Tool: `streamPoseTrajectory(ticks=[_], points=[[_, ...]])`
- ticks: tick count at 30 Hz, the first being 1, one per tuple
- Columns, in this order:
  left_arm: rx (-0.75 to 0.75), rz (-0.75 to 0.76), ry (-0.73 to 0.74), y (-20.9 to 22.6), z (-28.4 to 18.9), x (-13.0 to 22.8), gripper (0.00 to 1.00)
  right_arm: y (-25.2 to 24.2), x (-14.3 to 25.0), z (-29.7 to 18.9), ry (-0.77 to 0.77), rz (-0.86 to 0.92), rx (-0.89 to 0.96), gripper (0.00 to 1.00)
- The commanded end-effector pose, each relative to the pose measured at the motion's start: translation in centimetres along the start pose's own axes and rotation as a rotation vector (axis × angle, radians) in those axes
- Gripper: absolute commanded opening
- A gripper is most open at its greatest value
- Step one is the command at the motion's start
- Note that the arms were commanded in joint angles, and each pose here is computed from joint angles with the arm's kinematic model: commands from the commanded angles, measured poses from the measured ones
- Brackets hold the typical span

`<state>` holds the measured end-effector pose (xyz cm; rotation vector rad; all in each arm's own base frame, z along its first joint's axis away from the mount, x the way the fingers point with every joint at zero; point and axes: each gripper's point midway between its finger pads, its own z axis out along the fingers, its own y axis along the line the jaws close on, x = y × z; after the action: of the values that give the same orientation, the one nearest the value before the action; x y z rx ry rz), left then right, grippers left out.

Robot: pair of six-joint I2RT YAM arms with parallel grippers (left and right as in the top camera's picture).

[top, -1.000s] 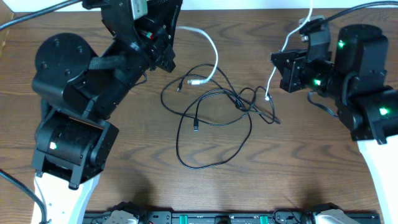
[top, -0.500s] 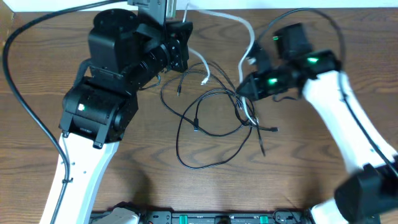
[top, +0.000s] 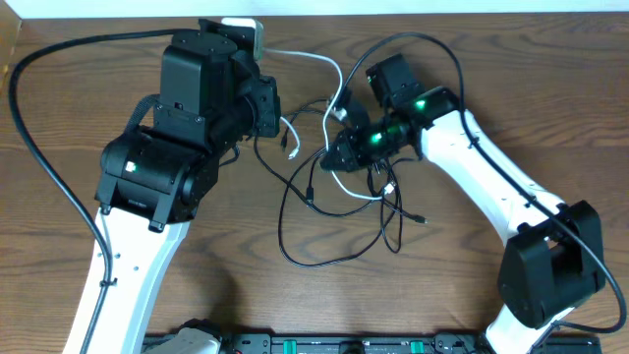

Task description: Untangle cables

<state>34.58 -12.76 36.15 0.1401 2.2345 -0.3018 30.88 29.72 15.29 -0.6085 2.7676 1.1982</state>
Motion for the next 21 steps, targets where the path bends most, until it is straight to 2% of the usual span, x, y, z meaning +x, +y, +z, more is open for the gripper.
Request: streamPoseTrajectory(ticks=[1,2,5,8,10,12,14,17,21], points=[[-0.027,-0.004,0.008,0.6,-0.3,0.1,0.07,-5.1,1.6,0.3,-0.017,0.195,0.406,0.01],[-0.03,-0.003,0.019,0.6,-0.3,0.4,0.07,-5.5,2.0,0.4,-0.012,0.207,0.446,0.01],[-0.036,-0.002,0.045,0.8,-0.4,1.0,0.07,-3.3,2.8,2.1,0.026,0.173,0.37,0.01],[-0.039,-0.002,0.057,0.8,-0.4,1.3,0.07,-2.1,3.4,3.4,0.039,0.136,0.38,0.01],[-0.04,-0.002,0.062,0.9,-0.4,1.4,0.07,-2.0,2.8,3.8,0.002,0.131,0.408,0.01],[-0.043,-0.001,0.075,0.9,-0.4,1.7,0.07,-0.4,1.2,3.9,-0.046,0.076,0.325,0.01],[-0.047,-0.001,0.094,1.1,-0.3,2.3,0.07,2.2,-2.1,0.7,-0.154,-0.059,0.137,0.01],[-0.045,-0.036,0.117,1.0,-0.4,2.8,0.07,4.1,-3.6,-3.2,-0.219,-0.221,-0.031,0.01],[0.05,-0.043,0.181,-0.7,0.7,3.8,0.07,4.7,-5.1,-7.4,-0.3,-0.293,-0.203,0.01]])
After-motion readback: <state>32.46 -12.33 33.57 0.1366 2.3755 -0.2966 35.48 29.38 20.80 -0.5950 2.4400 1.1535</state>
